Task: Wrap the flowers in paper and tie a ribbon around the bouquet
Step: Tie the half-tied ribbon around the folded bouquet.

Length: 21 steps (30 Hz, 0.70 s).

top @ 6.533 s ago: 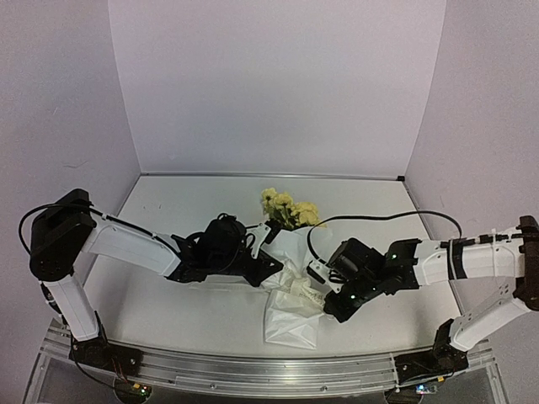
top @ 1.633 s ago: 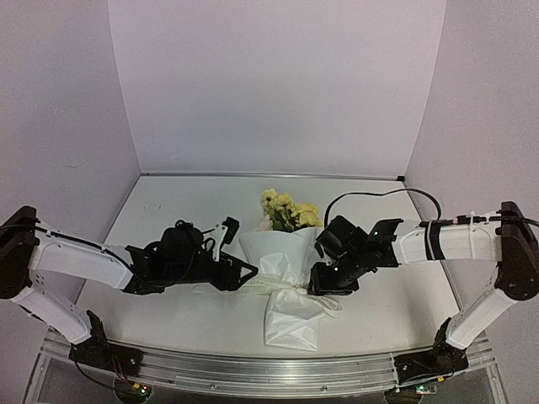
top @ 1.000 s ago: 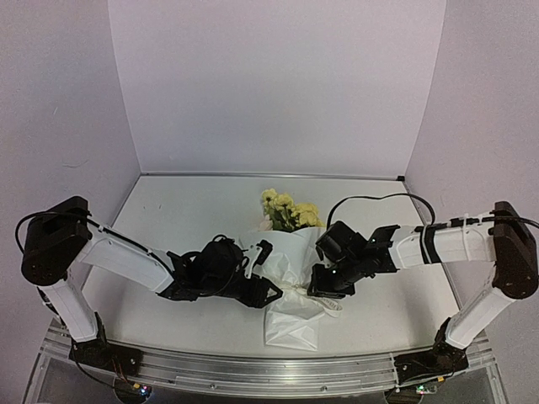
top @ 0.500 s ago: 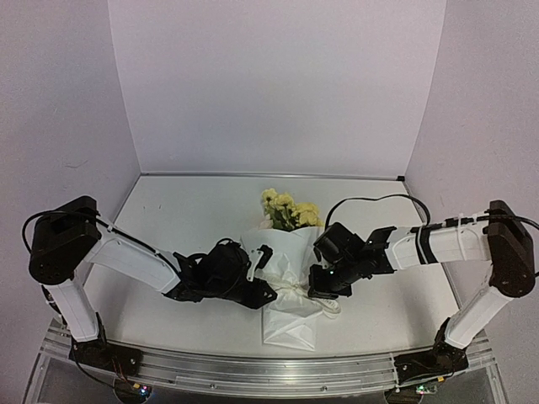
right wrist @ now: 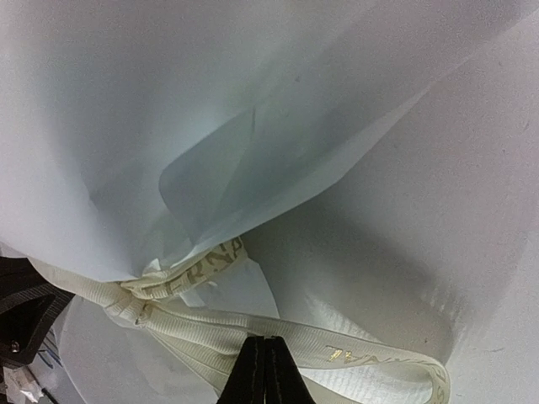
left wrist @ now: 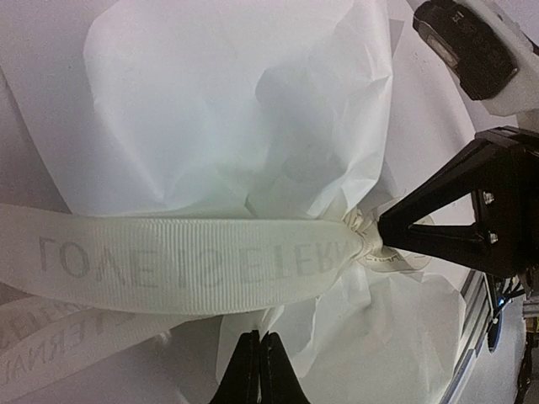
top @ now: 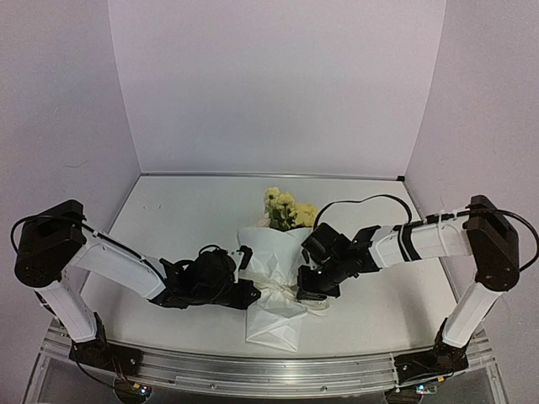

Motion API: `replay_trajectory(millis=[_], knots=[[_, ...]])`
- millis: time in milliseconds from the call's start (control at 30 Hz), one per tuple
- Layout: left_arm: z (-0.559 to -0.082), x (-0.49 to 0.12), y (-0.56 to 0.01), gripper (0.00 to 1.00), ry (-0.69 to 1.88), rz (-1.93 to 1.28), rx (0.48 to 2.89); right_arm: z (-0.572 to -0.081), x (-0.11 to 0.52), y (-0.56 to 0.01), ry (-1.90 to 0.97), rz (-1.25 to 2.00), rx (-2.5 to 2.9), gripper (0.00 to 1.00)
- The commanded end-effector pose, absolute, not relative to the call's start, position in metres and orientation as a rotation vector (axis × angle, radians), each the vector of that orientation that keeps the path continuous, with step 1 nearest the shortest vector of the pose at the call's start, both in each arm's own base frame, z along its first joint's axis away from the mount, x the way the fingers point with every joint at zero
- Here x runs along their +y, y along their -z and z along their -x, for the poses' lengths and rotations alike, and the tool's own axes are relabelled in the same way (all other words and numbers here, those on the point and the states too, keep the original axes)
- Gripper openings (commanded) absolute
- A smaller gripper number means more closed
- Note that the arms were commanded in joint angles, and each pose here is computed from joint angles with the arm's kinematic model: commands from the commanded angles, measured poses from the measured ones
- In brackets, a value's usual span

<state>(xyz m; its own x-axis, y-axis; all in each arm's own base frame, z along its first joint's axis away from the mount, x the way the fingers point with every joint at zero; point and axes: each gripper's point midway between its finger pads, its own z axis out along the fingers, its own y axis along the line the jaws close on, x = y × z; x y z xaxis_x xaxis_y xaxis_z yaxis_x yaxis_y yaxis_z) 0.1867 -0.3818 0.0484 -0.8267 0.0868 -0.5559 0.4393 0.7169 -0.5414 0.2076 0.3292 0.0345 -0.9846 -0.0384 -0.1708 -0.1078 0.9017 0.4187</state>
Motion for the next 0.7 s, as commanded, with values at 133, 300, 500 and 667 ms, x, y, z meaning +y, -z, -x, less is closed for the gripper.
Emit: replay_trajectory(millis=[133, 300, 500, 667], knots=[[-0.187, -0.37, -0.064, 0.0, 0.945, -0.322, 2.365, -0.206, 0.341, -0.041, -0.643, 0.132, 2.897, 0.0], [-0.185, -0.366, -0.062, 0.0, 0.937, -0.312, 2.372, -0.202, 0.322, -0.042, -0.543, 0.171, 2.897, 0.0], [-0.184, -0.363, -0.061, 0.0, 0.932, -0.302, 2.379, -0.2, 0.312, -0.043, -0.506, 0.181, 2.912, 0.0], [-0.184, -0.362, -0.059, 0.0, 0.926, -0.301, 2.383, -0.2, 0.305, -0.046, -0.491, 0.187, 2.909, 0.0]])
